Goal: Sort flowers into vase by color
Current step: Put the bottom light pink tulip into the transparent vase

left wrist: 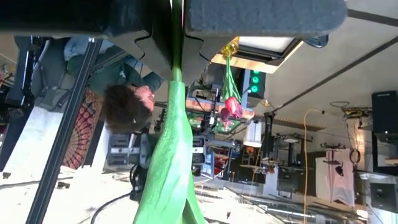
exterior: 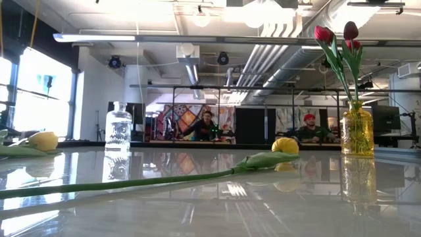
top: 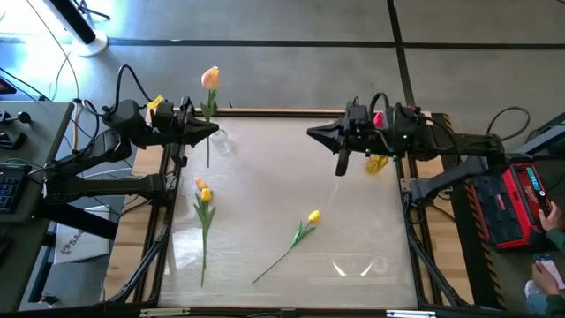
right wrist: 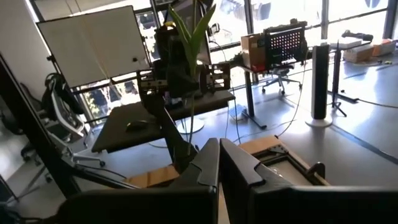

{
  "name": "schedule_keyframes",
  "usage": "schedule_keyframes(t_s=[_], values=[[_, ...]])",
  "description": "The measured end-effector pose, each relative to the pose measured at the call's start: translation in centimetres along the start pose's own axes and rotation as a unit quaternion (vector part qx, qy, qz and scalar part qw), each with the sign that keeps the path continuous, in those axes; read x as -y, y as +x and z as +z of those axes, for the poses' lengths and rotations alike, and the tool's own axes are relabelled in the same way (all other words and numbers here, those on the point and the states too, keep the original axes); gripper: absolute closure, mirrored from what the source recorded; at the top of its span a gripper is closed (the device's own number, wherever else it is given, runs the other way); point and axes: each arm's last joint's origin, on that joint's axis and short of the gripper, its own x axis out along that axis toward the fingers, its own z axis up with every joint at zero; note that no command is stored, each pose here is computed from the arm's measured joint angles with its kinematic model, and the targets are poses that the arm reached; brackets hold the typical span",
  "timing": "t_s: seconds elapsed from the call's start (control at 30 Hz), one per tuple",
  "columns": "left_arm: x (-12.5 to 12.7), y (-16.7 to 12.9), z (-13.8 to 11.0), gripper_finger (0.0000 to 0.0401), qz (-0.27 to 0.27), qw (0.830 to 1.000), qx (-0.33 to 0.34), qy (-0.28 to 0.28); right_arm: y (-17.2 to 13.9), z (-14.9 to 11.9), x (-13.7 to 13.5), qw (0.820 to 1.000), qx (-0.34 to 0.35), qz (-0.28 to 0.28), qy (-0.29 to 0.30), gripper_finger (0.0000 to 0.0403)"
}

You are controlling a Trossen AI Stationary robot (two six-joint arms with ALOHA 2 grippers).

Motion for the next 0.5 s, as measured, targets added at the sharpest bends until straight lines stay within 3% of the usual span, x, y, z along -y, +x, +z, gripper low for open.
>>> schedule_keyframes(t_s=[0.5], values=[[-0.38, 0.98, -0.21, 0.0401, 0.016, 1.0, 0.0, -0.017, 0.03, -0.03, 0.01, 1.0, 0.0, -0.003, 0.0, 0.0402]])
